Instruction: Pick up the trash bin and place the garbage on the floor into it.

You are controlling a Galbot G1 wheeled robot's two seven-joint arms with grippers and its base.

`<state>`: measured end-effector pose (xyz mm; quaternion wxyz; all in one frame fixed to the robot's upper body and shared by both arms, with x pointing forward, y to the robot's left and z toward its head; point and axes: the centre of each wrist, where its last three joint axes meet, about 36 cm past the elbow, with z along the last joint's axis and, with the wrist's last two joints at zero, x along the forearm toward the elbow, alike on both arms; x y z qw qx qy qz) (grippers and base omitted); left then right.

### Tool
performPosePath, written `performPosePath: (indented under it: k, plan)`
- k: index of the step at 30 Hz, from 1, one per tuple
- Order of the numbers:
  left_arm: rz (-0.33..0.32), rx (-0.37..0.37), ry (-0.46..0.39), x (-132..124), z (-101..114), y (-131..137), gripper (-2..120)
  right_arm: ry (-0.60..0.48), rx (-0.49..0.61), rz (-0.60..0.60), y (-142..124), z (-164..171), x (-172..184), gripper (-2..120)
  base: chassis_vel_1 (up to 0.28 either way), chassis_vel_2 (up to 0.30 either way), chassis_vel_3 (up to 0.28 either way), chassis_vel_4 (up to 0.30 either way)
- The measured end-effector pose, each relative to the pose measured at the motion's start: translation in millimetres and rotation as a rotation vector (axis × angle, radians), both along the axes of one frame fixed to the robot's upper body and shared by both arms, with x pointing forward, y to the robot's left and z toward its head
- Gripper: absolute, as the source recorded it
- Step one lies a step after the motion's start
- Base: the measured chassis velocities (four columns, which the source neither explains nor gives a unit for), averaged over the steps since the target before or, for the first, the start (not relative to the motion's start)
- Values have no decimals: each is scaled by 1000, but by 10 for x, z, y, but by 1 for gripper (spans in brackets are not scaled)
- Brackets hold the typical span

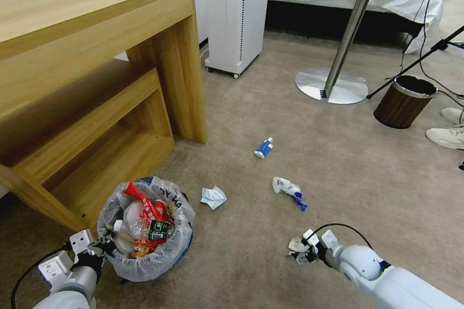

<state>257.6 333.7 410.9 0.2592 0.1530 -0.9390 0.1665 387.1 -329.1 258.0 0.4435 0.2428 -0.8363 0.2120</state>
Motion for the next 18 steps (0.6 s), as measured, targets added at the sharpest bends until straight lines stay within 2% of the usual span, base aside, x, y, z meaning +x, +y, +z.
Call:
performPosePath:
  k: [9, 18]
  plan:
    - [9, 3, -5, -14, -5, 16, 0, -17, -9, 2, 81, -76, -8, 99, 0, 0, 0, 0]
    - [9, 1, -8, -11, -4, 10, 0, -39, -13, -4, 59, -132, -76, 80, 0, 0, 0, 0]
